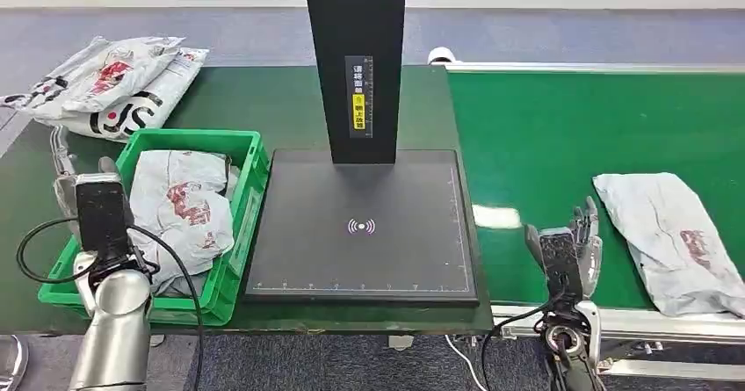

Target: Moved the parcel from conveyor to table for the left to box.

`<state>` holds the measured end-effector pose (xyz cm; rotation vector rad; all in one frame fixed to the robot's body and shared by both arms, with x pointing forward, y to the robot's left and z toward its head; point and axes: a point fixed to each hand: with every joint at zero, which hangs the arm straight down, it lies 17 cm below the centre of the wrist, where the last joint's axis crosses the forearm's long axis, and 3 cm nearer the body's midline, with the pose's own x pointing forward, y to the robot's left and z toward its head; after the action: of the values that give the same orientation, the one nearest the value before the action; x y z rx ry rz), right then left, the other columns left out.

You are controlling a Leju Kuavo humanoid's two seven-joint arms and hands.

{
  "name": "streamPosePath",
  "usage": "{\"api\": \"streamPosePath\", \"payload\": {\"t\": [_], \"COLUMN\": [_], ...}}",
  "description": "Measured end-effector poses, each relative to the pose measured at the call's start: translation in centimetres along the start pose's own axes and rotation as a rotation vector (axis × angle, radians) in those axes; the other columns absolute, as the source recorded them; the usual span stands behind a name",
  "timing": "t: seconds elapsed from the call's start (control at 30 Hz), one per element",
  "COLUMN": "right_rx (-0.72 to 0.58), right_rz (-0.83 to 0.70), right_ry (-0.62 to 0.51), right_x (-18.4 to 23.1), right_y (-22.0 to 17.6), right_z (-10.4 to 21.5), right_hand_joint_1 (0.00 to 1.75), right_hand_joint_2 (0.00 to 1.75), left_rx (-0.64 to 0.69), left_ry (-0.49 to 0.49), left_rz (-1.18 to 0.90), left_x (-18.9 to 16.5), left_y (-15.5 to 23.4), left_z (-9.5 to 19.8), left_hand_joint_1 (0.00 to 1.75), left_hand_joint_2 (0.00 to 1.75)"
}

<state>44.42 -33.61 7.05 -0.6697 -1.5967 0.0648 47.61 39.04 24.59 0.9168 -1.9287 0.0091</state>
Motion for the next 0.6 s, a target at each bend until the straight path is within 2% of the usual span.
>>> {"api": "streamPosePath", "payload": {"t": [0.13, 0.3, 0.33, 0.47, 0.6], "right_rx": [-0.002, -0.012, -0.015, -0.054, -0.119], "right_rz": [-0.003, 0.012, 0.018, 0.108, 0.288], "right_ry": [0.014, 0.022, 0.020, 0.000, 0.005], "right_x": [-0.3, -0.7, -0.7, -0.3, -0.9], "right_y": [-0.3, -1.0, -1.1, -1.9, -3.1], "right_z": [0.1, -0.1, -0.2, -1.8, -3.9], "right_hand_joint_1": [0.00, 0.00, 0.00, 0.00, 0.00], "right_hand_joint_2": [1.75, 1.75, 1.75, 1.75, 1.75], "left_rx": [-0.180, -0.285, -0.319, -0.437, -0.541], "left_ry": [0.055, 0.067, 0.058, 0.025, 0.030], "left_rz": [0.173, 0.372, 0.413, 0.525, 0.623], "left_x": [0.2, 1.7, 2.3, 4.8, 7.6], "left_y": [-3.8, -6.0, -6.7, -11.2, -17.6], "left_z": [0.8, 1.3, 1.5, 3.3, 5.6], "left_hand_joint_1": [0.00, 0.00, 0.00, 0.00, 0.00], "left_hand_joint_2": [0.00, 0.00, 1.75, 1.75, 1.75]}}
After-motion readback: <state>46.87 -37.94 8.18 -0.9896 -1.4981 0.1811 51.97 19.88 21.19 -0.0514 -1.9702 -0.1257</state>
